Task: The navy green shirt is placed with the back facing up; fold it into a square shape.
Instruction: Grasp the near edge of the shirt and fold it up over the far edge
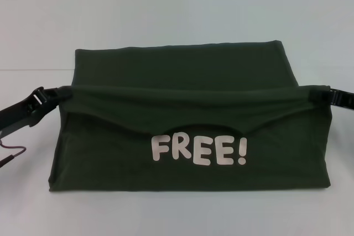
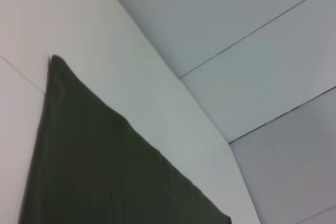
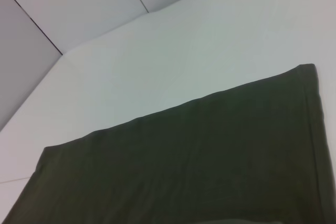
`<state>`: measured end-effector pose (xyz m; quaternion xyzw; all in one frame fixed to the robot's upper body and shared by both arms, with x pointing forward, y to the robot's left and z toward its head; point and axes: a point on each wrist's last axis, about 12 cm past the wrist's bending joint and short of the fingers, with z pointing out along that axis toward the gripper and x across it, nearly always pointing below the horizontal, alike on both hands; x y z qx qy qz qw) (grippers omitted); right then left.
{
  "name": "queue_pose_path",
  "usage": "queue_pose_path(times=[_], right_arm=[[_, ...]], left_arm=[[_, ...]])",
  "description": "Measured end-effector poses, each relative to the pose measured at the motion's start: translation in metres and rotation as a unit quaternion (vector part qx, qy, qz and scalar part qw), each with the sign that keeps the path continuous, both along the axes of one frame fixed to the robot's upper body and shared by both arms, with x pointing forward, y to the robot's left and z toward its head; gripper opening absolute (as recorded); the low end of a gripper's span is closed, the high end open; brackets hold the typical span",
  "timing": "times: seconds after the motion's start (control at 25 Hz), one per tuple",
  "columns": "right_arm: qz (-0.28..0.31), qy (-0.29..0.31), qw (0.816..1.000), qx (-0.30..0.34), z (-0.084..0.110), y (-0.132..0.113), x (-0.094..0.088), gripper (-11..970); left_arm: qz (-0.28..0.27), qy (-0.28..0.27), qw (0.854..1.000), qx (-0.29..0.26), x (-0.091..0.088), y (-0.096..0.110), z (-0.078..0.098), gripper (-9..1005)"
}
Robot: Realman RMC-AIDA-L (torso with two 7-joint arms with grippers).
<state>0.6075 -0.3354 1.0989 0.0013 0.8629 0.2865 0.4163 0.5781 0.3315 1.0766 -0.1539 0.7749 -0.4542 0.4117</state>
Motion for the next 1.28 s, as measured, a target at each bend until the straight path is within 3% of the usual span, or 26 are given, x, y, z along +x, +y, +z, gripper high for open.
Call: queue_pose_path(times=[0.52, 1.28], right_arm=[[-0.001, -0.012, 1.0, -0.013, 0.003, 0.021, 0.017, 75], [-0.002, -0.009, 1.0, -0.015, 0.0, 0.032, 0.021, 102]], left_arm=[[0.032, -0.02, 0.999, 0.022, 0.003, -0.008, -0.008, 43], [0.062, -0.064, 0.995, 0.039, 0.002, -0.022, -0.016, 44]])
